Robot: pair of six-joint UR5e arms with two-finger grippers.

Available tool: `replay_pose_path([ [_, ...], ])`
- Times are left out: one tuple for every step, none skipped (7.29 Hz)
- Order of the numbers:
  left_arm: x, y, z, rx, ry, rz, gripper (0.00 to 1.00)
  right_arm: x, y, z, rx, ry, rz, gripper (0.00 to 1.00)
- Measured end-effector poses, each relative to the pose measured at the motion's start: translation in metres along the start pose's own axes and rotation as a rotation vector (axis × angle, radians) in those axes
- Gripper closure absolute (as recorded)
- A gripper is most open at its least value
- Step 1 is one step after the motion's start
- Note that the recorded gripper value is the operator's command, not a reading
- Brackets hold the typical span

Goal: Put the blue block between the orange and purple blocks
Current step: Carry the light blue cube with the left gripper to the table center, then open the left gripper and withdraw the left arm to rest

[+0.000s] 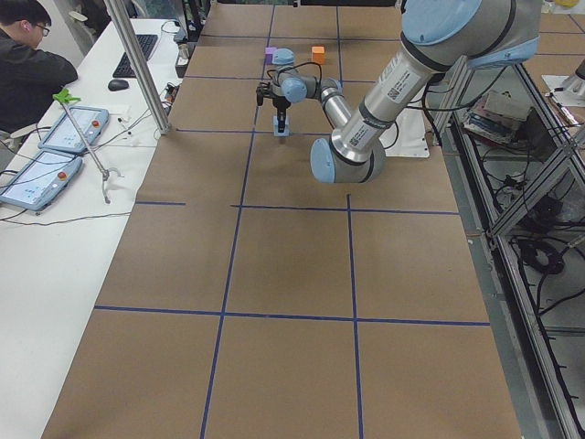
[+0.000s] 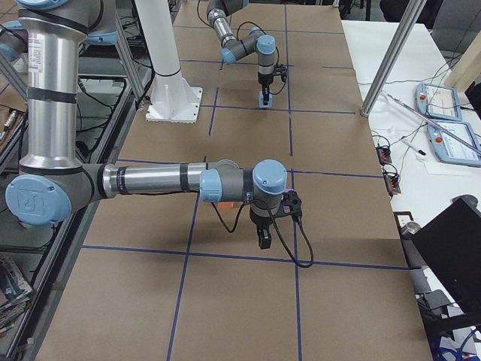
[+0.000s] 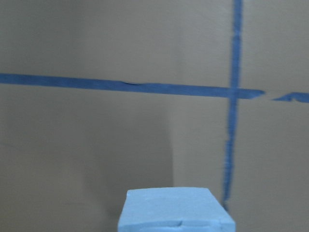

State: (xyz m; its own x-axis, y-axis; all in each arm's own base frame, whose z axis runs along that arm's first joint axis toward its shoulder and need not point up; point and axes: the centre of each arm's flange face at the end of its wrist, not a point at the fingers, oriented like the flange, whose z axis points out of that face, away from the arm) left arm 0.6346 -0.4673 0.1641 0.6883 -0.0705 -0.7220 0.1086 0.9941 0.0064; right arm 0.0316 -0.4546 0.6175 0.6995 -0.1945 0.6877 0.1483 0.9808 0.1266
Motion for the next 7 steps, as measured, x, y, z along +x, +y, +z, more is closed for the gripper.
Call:
replay_pose_path([
  [0.005,0.009,0.007,0.02,-0.014,0.006,0.0,0.0,0.0,0.0,0.001,0.0,-0.001,0.0],
  [0.005,0.008,0.005,0.038,-0.02,0.004,0.0,-0.001,-0.001,-0.001,0.003,0.0,-0.002,0.0],
  [-0.001,-0.003,-0.007,0.041,-0.014,0.001,0.0,-0.002,-0.003,-0.002,0.005,0.001,-0.004,0.0],
  [-0.019,-0.019,-0.028,0.026,0.001,0.002,0.0,-0.002,-0.004,-0.003,0.007,0.001,-0.005,0.0],
  [-0.055,-0.037,-0.054,0.01,0.012,0.022,0.0,-0.003,-0.005,-0.004,0.009,0.001,-0.008,0.0],
  [-0.104,-0.056,-0.083,0.0,0.009,0.063,0.0,-0.005,-0.006,-0.006,0.013,0.001,-0.011,0.0],
  [-0.163,-0.079,-0.11,-0.004,-0.001,0.116,0.0,-0.008,-0.008,-0.009,0.019,0.002,-0.017,0.0],
])
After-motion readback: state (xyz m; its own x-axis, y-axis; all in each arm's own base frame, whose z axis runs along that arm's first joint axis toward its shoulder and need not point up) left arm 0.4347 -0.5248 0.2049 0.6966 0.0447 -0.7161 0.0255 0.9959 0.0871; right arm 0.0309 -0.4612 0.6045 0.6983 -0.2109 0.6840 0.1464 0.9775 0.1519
